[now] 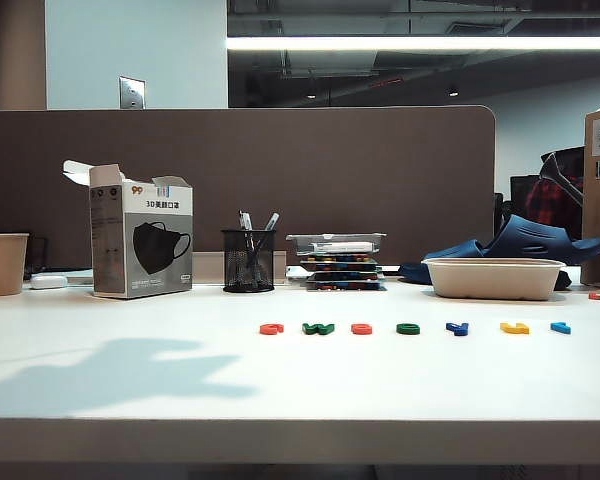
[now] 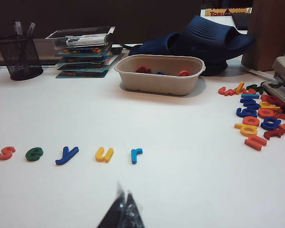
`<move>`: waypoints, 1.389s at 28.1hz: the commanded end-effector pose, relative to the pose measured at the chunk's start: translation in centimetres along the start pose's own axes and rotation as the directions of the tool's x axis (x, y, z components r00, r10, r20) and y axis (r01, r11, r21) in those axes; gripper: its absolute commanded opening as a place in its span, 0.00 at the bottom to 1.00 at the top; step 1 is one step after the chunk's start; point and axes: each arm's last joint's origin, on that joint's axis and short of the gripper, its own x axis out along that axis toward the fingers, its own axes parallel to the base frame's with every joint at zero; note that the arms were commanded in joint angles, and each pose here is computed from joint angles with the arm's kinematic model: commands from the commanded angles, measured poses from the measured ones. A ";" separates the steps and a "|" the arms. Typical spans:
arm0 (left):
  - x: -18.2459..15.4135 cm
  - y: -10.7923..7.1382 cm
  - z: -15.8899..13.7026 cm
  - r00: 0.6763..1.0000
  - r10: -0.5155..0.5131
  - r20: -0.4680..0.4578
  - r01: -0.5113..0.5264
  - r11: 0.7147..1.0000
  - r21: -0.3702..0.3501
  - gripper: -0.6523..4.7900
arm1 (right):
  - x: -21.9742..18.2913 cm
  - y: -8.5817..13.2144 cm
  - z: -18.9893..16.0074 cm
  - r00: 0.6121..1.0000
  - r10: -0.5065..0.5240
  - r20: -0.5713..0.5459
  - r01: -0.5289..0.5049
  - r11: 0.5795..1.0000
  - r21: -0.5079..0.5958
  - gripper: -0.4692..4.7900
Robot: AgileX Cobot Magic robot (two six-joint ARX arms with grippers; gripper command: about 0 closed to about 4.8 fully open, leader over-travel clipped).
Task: Select the appropriate letters from the row of letter magnets placed on the table to arrange into the word "yes".
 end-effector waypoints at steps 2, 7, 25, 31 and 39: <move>-0.1 0.2 0.0 0.997 0.075 0.032 -0.075 0.997 -0.002 0.11 | 0.0 0.0 0.0 1.000 -0.004 0.019 0.004 1.000 -0.007 0.09; -0.2 0.6 -0.5 0.994 0.110 -0.016 -0.110 0.994 0.005 0.11 | 0.0 0.0 0.0 1.000 -0.004 0.019 0.004 1.000 -0.007 0.09; -0.2 1.0 -1.1 0.984 0.152 -0.088 -0.154 0.988 -0.009 0.11 | 0.0 0.0 0.0 1.000 -0.003 0.019 0.003 1.000 -0.007 0.09; -0.2 1.0 -1.1 0.984 0.153 -0.088 -0.154 0.988 -0.008 0.11 | 0.0 0.0 0.2 1.000 0.001 0.028 -0.001 1.000 -0.008 0.09; -0.2 1.0 -1.1 0.984 0.153 -0.088 -0.154 0.988 -0.008 0.11 | -0.6 0.1 2.0 0.996 -0.042 0.079 0.032 0.992 0.125 0.09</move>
